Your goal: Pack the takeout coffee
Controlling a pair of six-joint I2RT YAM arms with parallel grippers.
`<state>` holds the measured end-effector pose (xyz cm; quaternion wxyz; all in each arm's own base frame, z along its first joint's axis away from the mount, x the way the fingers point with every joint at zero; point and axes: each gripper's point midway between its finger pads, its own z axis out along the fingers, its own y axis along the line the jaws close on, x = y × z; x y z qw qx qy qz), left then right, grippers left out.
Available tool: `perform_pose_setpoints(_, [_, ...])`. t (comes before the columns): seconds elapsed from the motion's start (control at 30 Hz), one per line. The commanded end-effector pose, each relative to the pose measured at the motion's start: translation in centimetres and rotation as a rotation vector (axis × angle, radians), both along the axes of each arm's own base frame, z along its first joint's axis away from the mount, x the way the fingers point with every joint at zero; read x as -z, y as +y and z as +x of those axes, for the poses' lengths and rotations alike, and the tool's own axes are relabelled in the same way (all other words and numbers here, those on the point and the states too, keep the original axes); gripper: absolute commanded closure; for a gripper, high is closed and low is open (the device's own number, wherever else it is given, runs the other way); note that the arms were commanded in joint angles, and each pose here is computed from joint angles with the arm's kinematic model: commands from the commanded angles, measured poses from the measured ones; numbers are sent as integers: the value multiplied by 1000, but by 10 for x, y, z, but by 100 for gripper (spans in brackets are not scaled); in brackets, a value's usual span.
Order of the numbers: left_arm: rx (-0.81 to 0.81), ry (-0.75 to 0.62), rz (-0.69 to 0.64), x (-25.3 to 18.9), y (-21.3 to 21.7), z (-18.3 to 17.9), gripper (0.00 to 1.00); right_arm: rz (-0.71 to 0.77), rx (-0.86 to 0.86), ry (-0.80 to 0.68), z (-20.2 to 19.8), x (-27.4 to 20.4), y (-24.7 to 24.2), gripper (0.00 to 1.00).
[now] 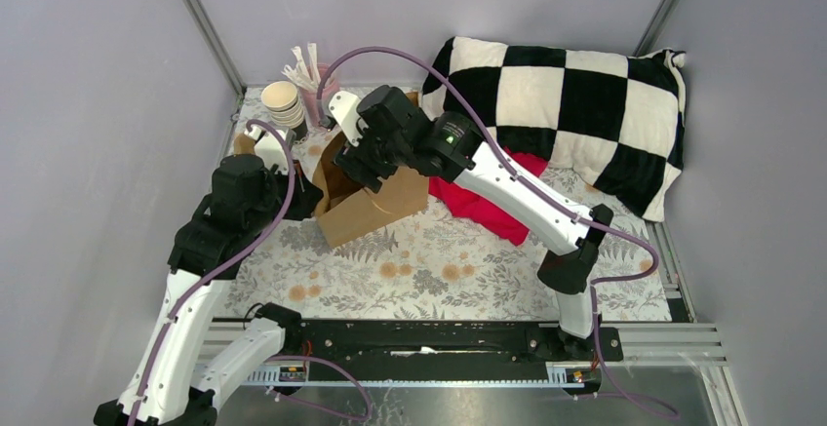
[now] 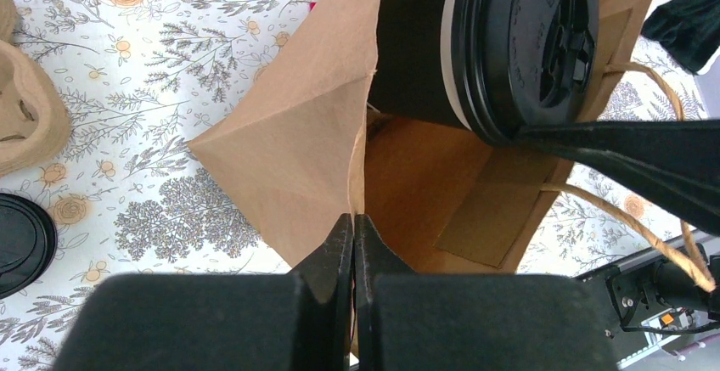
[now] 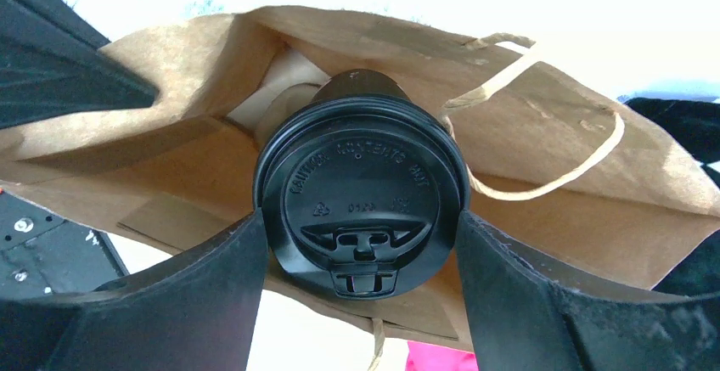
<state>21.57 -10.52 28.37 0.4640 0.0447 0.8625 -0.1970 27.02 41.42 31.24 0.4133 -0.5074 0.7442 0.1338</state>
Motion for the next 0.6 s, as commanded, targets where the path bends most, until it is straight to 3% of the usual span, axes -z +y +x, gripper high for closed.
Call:
perform_pose_setpoints(0.0, [2, -41, 7, -12, 2, -1, 100, 65, 27, -64, 20, -20, -3, 58])
perform_pose_setpoints(0.3, [-15, -62, 18, -17, 6, 0, 100, 15, 38, -38, 29, 3, -19, 59])
perform_pose_setpoints(0.57, [-120, -170, 24, -50, 20, 17, 100, 35, 45, 80, 2, 13, -26, 60])
